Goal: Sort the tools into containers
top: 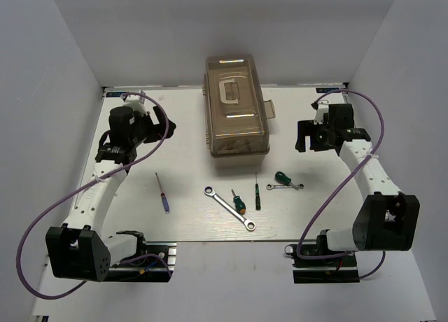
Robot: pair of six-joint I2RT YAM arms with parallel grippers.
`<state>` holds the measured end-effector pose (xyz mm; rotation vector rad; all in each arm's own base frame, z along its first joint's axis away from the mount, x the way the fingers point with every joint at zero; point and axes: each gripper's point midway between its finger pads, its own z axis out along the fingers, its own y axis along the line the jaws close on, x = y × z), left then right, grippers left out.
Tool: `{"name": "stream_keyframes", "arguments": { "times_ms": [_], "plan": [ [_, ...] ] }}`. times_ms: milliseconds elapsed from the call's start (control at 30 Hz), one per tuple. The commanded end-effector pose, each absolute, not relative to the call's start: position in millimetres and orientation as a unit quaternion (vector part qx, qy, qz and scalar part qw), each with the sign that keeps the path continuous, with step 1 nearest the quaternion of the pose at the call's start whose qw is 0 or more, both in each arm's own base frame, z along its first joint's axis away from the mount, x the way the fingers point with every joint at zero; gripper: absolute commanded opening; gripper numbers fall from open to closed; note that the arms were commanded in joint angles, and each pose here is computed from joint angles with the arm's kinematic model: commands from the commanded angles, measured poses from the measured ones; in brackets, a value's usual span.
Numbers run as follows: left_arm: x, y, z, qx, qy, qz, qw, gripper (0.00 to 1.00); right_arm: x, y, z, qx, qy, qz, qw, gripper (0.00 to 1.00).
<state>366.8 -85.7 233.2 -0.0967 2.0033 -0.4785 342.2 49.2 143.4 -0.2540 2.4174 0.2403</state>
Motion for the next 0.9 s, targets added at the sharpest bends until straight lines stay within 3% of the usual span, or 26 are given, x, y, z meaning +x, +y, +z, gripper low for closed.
{"name": "stream_keyframes", "arguments": {
  "times_ms": [0, 200, 233, 267, 300, 333, 367, 400, 433, 500, 567, 600, 633, 667, 733, 867],
  "plan": [
    [369.4, -90.7, 247.1, -0.026, 0.822, -0.212, 0.527, 1.0, 349.8, 56.5, 161.6, -0.103, 0.92, 0.11, 0.363, 0.9],
    [371.9, -90.6, 245.6, -0.023, 0.822, -0.209, 0.528, 1.0, 346.5, 66.2, 158.3, -0.144, 0.913, 0.137, 0.355, 0.9],
    [371.9, -90.6, 245.6, -0.023, 0.822, -0.209, 0.528, 1.0, 346.4, 70.7, 159.4, -0.153, 0.91, 0.149, 0.354, 0.86],
    [371.9, -90.6, 245.6, -0.023, 0.822, -0.209, 0.528, 1.0, 344.8, 76.2, 160.5, -0.183, 0.902, 0.163, 0.355, 0.71],
    [371.2, -92.0, 245.8, -0.02, 0.822, -0.213, 0.527, 0.96, 340.3, 77.2, 161.1, -0.196, 0.902, 0.167, 0.347, 0.09],
    [370.5, -93.8, 246.0, -0.017, 0.822, -0.217, 0.526, 0.82, 342.7, 79.8, 161.8, -0.208, 0.898, 0.173, 0.348, 0.0],
    [371.7, -93.5, 247.8, -0.012, 0.82, -0.215, 0.531, 0.59, 345.8, 82.3, 169.4, -0.209, 0.895, 0.179, 0.352, 0.0],
    [372.7, -93.6, 252.0, -0.011, 0.817, -0.215, 0.535, 0.07, 346.4, 83.3, 172.6, -0.208, 0.894, 0.185, 0.35, 0.0],
    [373.9, -93.7, 248.8, -0.012, 0.82, -0.215, 0.531, 0.0, 349.7, 85.5, 174.1, -0.205, 0.894, 0.192, 0.348, 0.0],
    [375.6, -97.2, 249.1, -0.006, 0.82, -0.222, 0.527, 0.0, 361.7, 94.2, 197.6, -0.211, 0.883, 0.208, 0.365, 0.0],
    [378.2, -102.8, 252.4, 0.003, 0.819, -0.235, 0.524, 0.01, 373.5, 108.7, 228.8, -0.229, 0.86, 0.24, 0.389, 0.14],
    [380.2, -105.1, 252.5, 0.011, 0.819, -0.238, 0.522, 0.28, 373.9, 116.8, 237.7, -0.237, 0.85, 0.255, 0.394, 0.24],
    [384.7, -108.6, 247.4, 0.014, 0.823, -0.245, 0.512, 0.44, 380.7, 122.2, 253.9, -0.239, 0.838, 0.263, 0.413, 0.49],
    [387.0, -114.4, 254.9, 0.029, 0.818, -0.257, 0.514, 0.62, 385.5, 126.6, 266.1, -0.24, 0.831, 0.27, 0.423, 0.55],
    [388.8, -126.4, 257.9, 0.052, 0.815, -0.278, 0.506, 0.84, 396.1, 142.5, 284.6, -0.247, 0.811, 0.296, 0.44, 0.69],
    [404.8, -139.5, 273.1, 0.066, 0.791, -0.313, 0.522, 0.89, 414.8, 180.1, 320.3, -0.228, 0.775, 0.37, 0.459, 0.69]
  ]
}}
